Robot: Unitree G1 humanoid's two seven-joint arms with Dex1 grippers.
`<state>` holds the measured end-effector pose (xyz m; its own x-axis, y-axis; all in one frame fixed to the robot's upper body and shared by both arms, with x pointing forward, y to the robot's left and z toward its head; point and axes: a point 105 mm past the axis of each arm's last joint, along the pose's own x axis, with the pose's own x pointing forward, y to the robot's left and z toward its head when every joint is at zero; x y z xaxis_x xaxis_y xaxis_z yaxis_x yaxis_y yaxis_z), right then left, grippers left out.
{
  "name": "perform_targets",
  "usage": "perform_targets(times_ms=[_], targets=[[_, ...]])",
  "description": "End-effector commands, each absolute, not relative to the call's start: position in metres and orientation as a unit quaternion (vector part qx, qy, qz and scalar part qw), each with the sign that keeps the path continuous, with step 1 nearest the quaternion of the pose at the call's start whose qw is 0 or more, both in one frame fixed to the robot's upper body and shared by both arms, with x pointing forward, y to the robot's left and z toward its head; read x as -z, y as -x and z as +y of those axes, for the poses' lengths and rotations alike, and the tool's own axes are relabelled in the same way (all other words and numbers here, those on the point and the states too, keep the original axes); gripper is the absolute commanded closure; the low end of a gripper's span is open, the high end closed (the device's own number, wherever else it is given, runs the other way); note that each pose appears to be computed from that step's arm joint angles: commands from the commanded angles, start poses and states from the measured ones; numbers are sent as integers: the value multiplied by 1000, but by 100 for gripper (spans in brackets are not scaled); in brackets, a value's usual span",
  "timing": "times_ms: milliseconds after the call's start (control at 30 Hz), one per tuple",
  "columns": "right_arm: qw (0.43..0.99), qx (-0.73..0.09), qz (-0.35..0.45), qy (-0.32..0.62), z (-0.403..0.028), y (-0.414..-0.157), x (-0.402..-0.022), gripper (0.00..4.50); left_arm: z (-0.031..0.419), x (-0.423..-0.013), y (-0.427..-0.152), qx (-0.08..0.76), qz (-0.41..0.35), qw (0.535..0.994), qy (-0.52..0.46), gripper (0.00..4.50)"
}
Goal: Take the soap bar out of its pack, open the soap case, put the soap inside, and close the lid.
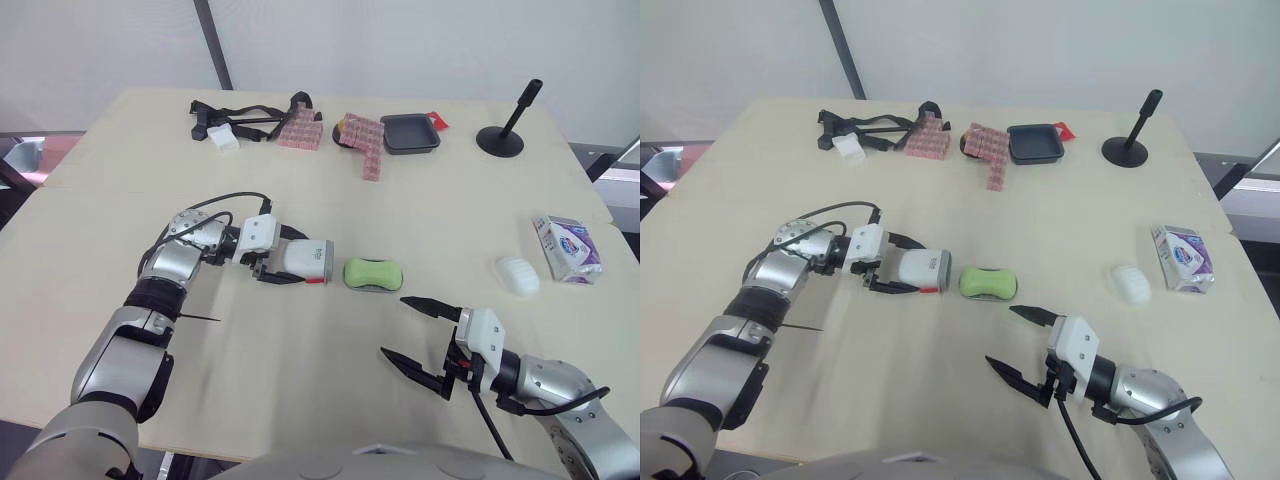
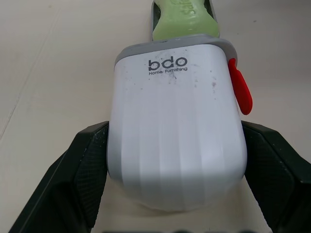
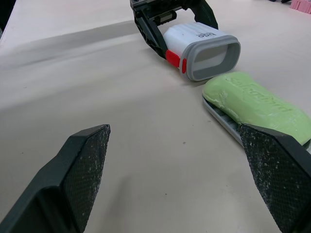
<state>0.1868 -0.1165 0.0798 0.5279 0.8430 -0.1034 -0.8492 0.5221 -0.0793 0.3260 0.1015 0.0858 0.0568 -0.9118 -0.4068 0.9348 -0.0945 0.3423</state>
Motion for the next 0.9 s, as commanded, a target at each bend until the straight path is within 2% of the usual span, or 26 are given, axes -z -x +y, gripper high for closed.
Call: perform_targets(times_ms=[33, 167, 367, 633, 900], targets=[[873, -483, 10, 64, -117, -187, -90, 0, 104, -96, -328, 682, 1, 672, -289, 103], [877, -475, -2, 78, -122, -191, -100, 0, 106, -101, -320, 690, -12, 667, -282, 103], [851, -507, 38, 131, -125, -196, -112, 0, 115, -103, -297, 713, -12, 648, -270, 103], [805, -546, 126, 195, -128, -250, -121, 0, 112, -95, -262, 733, 0, 636, -241, 103], [755, -585, 169, 241, -117, -281, -108, 0, 106, -87, -251, 729, 2, 645, -231, 103]])
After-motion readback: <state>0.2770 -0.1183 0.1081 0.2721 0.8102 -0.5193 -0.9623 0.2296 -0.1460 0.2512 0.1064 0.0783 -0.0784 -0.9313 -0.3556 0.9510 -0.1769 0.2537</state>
